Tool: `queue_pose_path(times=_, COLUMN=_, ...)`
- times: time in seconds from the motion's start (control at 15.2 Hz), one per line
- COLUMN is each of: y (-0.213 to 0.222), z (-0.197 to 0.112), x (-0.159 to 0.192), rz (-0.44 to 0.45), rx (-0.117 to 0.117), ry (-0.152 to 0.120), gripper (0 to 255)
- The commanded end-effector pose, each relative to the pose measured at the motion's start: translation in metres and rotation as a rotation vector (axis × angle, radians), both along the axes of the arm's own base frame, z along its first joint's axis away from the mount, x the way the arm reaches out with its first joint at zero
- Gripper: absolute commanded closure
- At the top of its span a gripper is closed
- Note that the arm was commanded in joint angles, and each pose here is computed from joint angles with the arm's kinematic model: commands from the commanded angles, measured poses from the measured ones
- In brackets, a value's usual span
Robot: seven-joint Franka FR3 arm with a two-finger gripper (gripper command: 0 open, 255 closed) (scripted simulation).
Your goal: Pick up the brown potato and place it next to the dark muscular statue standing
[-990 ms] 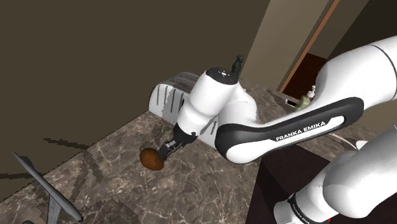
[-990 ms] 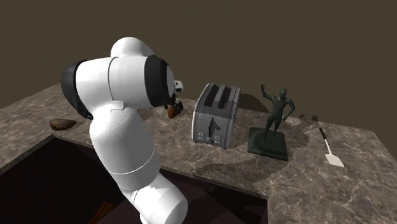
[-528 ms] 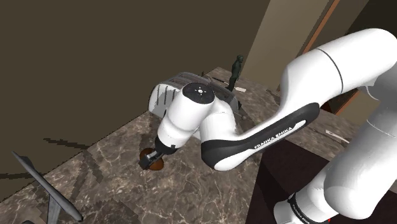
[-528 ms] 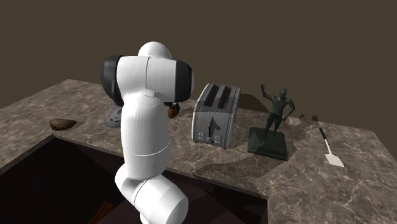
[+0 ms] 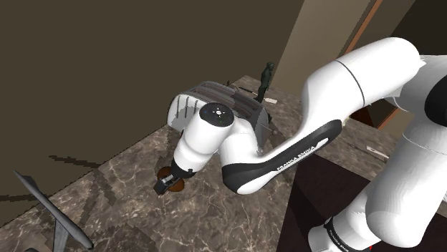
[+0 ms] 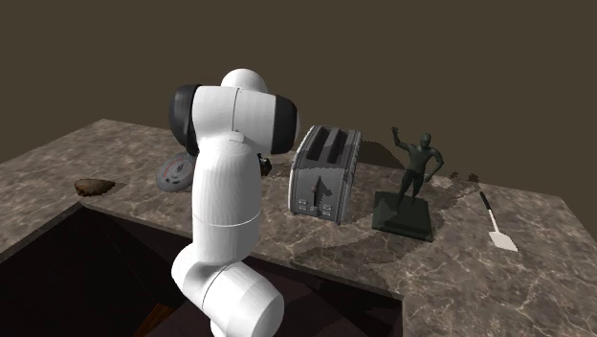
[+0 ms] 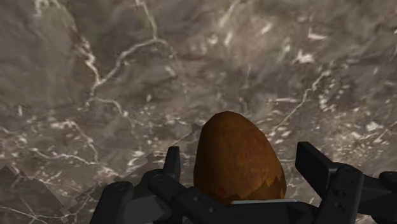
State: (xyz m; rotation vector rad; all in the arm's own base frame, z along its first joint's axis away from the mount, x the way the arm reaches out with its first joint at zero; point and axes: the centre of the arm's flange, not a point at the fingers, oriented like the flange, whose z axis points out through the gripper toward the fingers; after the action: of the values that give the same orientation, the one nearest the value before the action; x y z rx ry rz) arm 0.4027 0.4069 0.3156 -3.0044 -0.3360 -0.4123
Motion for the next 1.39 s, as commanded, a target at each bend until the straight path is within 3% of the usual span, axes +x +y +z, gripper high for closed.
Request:
queue_pose_path(times=0.0, y=0.0, z=0.0, x=0.0, rz=0.0, rx=0.0, ry=0.0, gripper=0)
queue_pose_path(times=0.2, y=0.0, z=0.0, x=0.0, rz=0.0, rx=0.0, ry=0.0, gripper=0)
queue_pose_path(times=0.26, y=0.0, z=0.0, x=0.0, rz=0.0, rx=0.0, ry=0.0, gripper=255)
queue_pose_path(times=0.86, y=0.0, z=0.0, x=0.0, rz=0.0, rx=0.0, ry=0.0, gripper=255)
queue_pose_path(times=1.32, y=0.0, z=0.037, x=0.0, rz=0.0, rx=0.0, ry=0.0, gripper=255)
